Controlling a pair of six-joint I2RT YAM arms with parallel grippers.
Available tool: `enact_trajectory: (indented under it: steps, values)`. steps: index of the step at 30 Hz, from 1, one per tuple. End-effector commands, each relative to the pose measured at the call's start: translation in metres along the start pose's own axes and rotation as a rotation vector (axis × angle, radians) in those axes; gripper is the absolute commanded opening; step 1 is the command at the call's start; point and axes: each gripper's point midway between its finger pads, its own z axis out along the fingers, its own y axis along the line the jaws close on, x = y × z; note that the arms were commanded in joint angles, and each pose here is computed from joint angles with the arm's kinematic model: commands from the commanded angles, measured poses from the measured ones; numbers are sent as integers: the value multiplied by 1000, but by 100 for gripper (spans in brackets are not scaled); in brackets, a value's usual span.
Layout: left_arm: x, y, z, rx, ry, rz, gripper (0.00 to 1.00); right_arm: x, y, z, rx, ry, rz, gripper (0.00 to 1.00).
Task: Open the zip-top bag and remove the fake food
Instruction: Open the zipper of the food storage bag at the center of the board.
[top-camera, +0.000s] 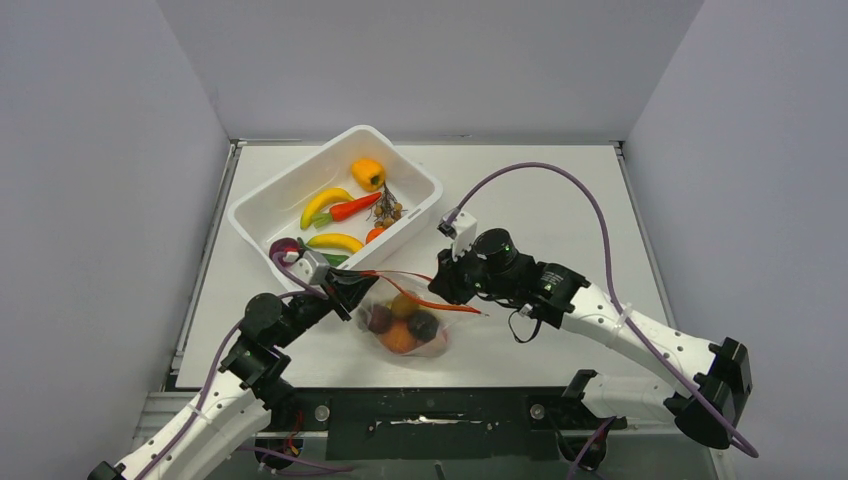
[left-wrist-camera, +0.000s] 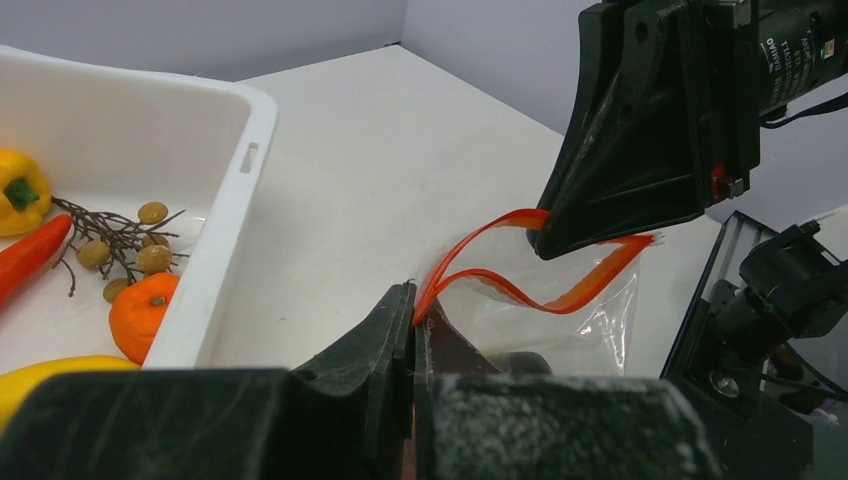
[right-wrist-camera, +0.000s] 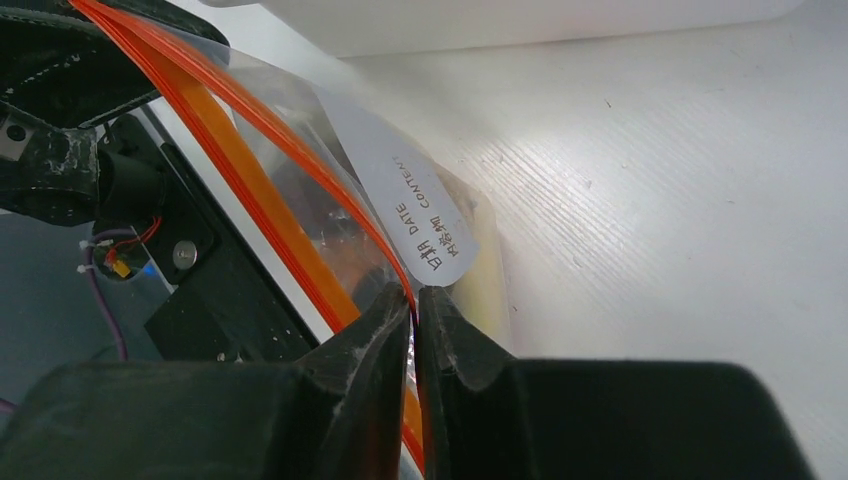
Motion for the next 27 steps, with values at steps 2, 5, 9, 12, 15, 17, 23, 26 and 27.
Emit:
enact_trajectory:
  steps: [2,5,9,12,15,17,23,26,27]
  values:
    - [-41,-5,2,-18,-109,-66,3,-34,14,-6,-35,-105,10,6]
    - [-54,-6,3,-59,-105,-199,36,-39,13,-8,-34,-132,14,2]
    - [-59,-11,0,-93,-29,-317,43,-43,10,-10,-19,-173,18,0]
    - [-63,-11,-4,-143,-2,-416,45,-43,6,-12,-1,-197,24,0]
    - [-64,-18,-3,-147,21,-543,45,-45,2,-12,19,-209,30,0]
    - [-58,-23,1,-145,68,-652,45,-45,0,-12,30,-211,31,0]
    - [-30,-45,15,-107,240,-936,41,-42,-3,-10,45,-204,38,0]
    - [-24,-51,20,-114,269,-940,44,-40,-3,-9,40,-198,37,0]
    - [-22,-51,22,-131,273,-938,45,-40,-3,-8,42,-196,36,0]
